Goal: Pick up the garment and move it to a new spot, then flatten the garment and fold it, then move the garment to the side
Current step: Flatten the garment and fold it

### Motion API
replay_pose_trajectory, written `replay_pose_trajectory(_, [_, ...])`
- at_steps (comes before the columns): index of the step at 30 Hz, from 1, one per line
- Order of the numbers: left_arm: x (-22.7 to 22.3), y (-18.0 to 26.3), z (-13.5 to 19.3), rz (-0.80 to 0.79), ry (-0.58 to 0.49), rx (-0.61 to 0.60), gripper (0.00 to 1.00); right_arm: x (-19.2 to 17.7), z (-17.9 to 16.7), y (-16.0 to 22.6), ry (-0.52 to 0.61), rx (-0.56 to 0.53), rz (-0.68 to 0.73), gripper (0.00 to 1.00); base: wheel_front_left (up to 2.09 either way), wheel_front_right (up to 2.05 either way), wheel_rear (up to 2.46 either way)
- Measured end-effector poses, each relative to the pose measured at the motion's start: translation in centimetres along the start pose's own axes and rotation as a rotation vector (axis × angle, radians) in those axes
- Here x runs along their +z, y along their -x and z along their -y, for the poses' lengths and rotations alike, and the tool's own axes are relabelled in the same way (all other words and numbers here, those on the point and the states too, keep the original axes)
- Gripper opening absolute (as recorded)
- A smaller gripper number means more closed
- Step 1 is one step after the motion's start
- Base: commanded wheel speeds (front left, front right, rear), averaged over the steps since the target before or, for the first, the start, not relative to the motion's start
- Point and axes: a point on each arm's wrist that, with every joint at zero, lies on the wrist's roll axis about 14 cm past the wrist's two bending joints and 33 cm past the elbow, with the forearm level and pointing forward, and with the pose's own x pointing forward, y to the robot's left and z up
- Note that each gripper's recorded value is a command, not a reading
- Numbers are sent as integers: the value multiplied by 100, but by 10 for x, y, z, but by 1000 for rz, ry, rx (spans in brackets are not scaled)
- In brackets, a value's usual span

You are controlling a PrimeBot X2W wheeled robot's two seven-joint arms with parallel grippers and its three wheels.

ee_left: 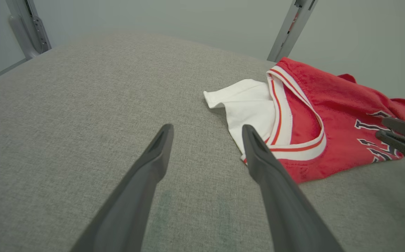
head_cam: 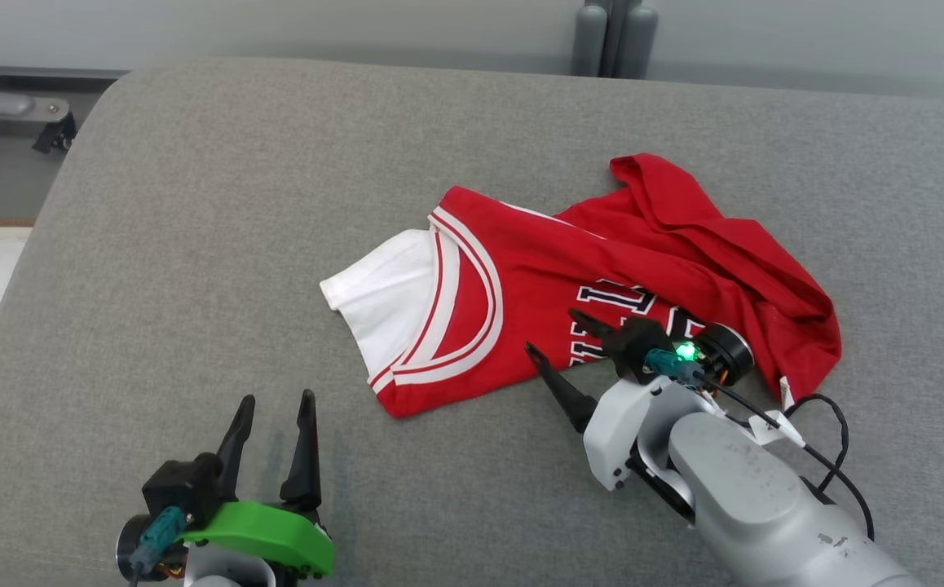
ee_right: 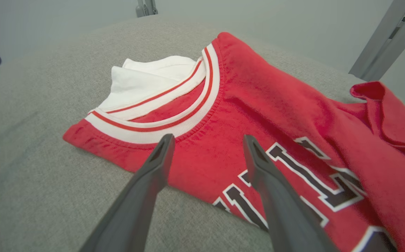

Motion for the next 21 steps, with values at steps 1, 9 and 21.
replay_pose_trajectory(1, [-1, 1, -3, -5, 0, 8, 100, -7, -1, -3, 1, 10, -28, 100, 0, 0, 0])
replay_pose_trajectory(9, [-7, -6, -10, -26, 8, 33, 100, -52, -9, -13, -21, 65, -196, 100, 0, 0, 0])
replay_pose_trajectory(21, [-10, -12, -11, -36, 8, 33, 100, -45, -8, -21, -33, 83, -175, 0, 0, 0, 0])
